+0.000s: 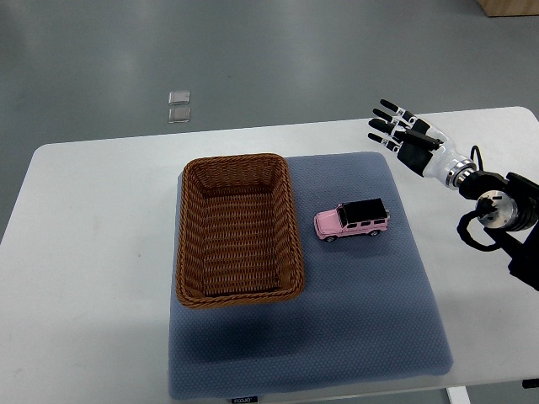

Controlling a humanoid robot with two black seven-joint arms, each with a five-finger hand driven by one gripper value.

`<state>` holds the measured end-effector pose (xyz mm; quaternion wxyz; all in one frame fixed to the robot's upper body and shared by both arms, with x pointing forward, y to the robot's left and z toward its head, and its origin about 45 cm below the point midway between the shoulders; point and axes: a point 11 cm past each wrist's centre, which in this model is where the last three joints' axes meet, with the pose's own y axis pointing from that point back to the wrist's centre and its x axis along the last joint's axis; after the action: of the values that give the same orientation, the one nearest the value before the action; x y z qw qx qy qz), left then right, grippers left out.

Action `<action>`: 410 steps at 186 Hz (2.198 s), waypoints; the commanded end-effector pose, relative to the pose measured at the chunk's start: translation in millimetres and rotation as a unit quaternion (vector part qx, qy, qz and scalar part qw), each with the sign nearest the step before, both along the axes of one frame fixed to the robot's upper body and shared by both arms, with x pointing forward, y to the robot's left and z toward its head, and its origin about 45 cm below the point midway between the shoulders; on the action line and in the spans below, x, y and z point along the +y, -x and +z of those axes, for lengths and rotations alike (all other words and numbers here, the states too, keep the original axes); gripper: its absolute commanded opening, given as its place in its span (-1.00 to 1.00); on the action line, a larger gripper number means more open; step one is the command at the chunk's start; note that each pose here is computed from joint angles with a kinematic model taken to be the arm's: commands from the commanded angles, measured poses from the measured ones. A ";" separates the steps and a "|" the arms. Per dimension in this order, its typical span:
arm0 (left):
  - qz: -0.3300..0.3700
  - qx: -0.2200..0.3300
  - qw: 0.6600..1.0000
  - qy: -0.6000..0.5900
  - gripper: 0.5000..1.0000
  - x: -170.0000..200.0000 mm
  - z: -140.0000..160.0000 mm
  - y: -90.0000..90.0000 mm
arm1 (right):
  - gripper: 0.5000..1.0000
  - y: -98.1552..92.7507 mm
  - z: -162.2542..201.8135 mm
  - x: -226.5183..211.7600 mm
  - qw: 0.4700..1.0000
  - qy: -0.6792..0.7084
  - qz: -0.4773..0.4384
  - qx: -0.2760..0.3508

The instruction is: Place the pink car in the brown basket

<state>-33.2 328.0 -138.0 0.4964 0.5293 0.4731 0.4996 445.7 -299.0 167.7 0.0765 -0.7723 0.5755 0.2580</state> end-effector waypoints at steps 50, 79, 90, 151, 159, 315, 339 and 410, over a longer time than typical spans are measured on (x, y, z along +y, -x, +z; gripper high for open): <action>0.000 0.004 1.000 -0.006 1.00 2.7 0.2 1.0 | 0.66 0.3 -0.3 -0.3 1.000 0.001 0.001 0.000; 0.000 0.004 1.000 -0.010 1.00 4.9 0.4 1.2 | 0.67 0.2 0.2 -1.3 1.000 0.004 0.002 0.000; 0.000 0.004 1.000 -0.011 1.00 5.6 0.5 1.2 | 0.67 -0.1 0.6 -2.2 1.000 0.005 0.001 0.000; 0.001 0.004 1.000 -0.010 1.00 4.6 0.4 1.0 | 0.66 2.2 -2.4 -1.8 1.000 0.019 0.011 0.001; 0.000 0.003 1.000 -0.010 1.00 4.6 0.4 0.2 | 0.67 2.3 -2.9 0.0 0.999 0.028 0.017 0.000; 0.000 0.004 1.000 -0.010 1.00 4.6 0.4 1.1 | 0.65 7.2 19.9 15.8 0.908 0.330 0.207 -0.154; 0.000 0.003 1.000 -0.010 1.00 4.6 0.4 0.2 | 0.65 8.9 35.8 21.1 0.869 0.378 0.258 -0.188; 0.000 0.004 1.000 -0.010 1.00 4.6 0.4 1.1 | 0.66 30.7 18.7 15.3 0.721 0.528 0.411 -0.183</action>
<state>-33.7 332.6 -137.7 0.4897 0.5358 0.4700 0.5022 420.6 -282.0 194.4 -0.3222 -0.8870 0.2493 -0.2174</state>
